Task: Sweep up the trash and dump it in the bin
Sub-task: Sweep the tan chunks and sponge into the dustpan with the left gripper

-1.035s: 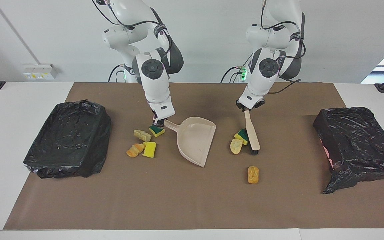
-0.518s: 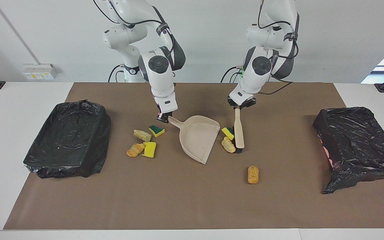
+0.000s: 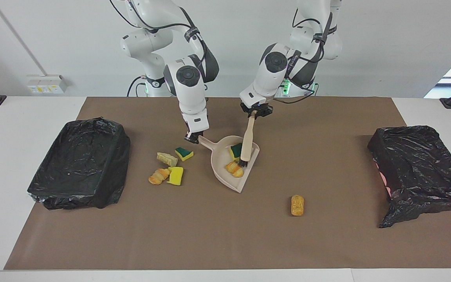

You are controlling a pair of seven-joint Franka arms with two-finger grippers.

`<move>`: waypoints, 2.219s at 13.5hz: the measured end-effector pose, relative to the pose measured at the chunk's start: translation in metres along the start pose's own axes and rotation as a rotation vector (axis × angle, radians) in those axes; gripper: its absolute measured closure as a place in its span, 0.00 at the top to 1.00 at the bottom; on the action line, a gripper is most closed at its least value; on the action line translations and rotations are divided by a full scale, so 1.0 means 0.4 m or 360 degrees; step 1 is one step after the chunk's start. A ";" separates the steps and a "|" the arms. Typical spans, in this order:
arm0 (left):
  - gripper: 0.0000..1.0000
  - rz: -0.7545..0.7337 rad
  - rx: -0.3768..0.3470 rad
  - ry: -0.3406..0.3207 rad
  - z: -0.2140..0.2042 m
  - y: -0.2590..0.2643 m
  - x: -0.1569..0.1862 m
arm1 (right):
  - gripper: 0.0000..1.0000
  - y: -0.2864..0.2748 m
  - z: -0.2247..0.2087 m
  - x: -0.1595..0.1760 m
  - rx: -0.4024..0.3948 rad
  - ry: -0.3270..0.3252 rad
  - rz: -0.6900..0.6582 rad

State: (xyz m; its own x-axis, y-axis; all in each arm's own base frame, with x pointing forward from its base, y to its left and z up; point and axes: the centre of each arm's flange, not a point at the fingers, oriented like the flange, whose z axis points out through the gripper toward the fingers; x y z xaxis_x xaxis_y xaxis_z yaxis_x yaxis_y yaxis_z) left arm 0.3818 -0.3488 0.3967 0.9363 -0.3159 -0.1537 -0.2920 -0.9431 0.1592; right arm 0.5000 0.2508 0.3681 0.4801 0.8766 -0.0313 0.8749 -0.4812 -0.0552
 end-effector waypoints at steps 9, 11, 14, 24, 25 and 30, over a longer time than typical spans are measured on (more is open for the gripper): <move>0.27 -0.0117 0.0120 0.0087 -0.165 -0.398 0.263 | 0.33 -0.001 0.002 -0.001 0.0002 -0.0002 0.0021; 0.27 -0.0065 0.0175 0.0109 -0.192 -0.514 0.315 | 0.33 -0.001 0.002 -0.001 0.0003 -0.0002 0.0022; 0.27 0.0059 0.0331 0.0119 -0.206 -0.628 0.387 | 0.33 -0.001 0.002 -0.001 0.0003 -0.0002 0.0023; 0.27 0.0513 0.0487 -0.0146 -0.071 -0.644 0.390 | 0.33 -0.001 0.003 -0.001 0.0003 -0.0003 0.0039; 0.27 0.0542 0.0487 -0.0155 -0.064 -0.612 0.380 | 0.33 -0.001 0.003 -0.001 0.0003 -0.0003 0.0039; 0.27 0.0662 0.0349 -0.0227 0.003 -0.429 0.272 | 0.33 -0.001 0.003 -0.001 0.0003 -0.0002 0.0042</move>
State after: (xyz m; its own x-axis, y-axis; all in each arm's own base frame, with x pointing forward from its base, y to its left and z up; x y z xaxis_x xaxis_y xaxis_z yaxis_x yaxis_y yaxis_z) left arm 0.5336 -0.2212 0.3515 0.6999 -0.6671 -0.2552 -0.6841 -0.7288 0.0289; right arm 0.4992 0.2507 0.3671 0.5027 0.8638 -0.0343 0.8619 -0.5039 -0.0562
